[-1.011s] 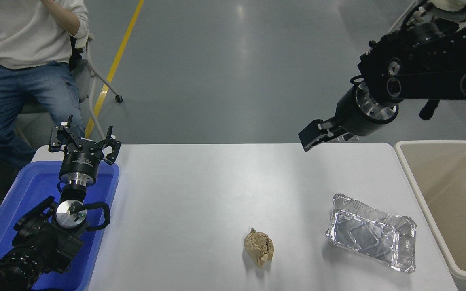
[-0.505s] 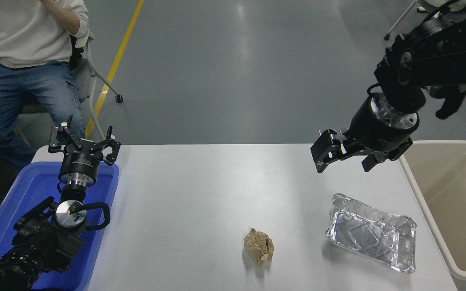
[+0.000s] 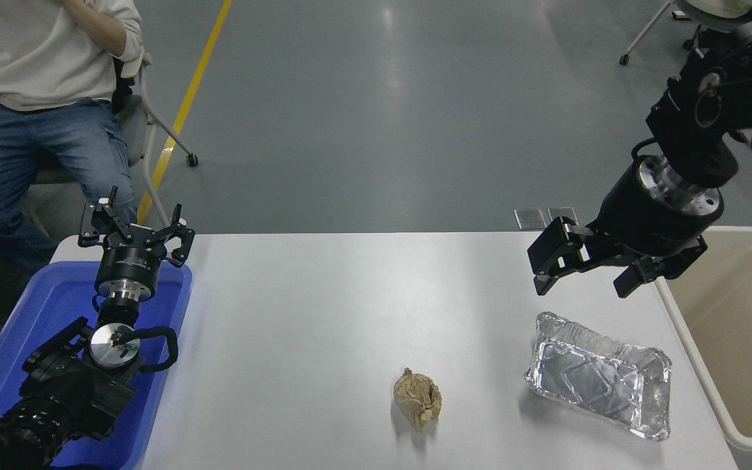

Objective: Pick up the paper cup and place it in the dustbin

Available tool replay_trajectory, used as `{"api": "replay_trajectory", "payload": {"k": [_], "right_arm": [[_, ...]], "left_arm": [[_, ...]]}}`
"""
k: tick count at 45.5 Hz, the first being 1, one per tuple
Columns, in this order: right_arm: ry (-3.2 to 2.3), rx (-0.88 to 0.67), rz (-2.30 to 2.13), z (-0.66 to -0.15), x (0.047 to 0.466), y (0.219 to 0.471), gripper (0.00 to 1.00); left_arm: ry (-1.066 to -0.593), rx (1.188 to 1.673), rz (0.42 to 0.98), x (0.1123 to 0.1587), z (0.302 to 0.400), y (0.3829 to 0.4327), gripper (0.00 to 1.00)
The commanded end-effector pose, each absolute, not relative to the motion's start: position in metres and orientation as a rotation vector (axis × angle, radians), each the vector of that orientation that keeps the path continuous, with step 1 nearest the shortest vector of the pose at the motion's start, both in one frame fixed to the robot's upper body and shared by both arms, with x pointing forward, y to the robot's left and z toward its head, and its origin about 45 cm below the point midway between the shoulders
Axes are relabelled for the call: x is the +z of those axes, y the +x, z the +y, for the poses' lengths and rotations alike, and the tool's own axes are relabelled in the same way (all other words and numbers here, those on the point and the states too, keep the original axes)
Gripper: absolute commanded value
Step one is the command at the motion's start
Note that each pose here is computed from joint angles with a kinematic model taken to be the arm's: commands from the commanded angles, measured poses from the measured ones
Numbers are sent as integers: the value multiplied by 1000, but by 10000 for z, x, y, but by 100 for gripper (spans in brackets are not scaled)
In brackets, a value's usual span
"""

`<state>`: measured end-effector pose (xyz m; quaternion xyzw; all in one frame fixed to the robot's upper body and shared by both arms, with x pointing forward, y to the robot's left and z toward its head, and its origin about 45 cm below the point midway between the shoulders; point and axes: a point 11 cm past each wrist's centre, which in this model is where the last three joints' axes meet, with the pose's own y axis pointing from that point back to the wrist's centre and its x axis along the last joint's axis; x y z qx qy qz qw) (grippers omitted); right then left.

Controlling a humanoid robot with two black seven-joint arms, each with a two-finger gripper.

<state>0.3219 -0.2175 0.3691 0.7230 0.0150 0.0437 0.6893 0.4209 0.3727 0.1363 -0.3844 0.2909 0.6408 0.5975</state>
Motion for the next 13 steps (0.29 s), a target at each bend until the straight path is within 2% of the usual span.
{"api": "replay_trajectory", "payload": {"k": [1, 13], "right_arm": [[1596, 134, 98, -2017, 3650, 3185, 100], [1608, 149, 117, -1940, 3641, 3177, 100]], "left_arm": [[-891, 1488, 675, 1362, 3730, 4208, 99], [-892, 1487, 675, 1364, 3727, 4210, 99]]}}
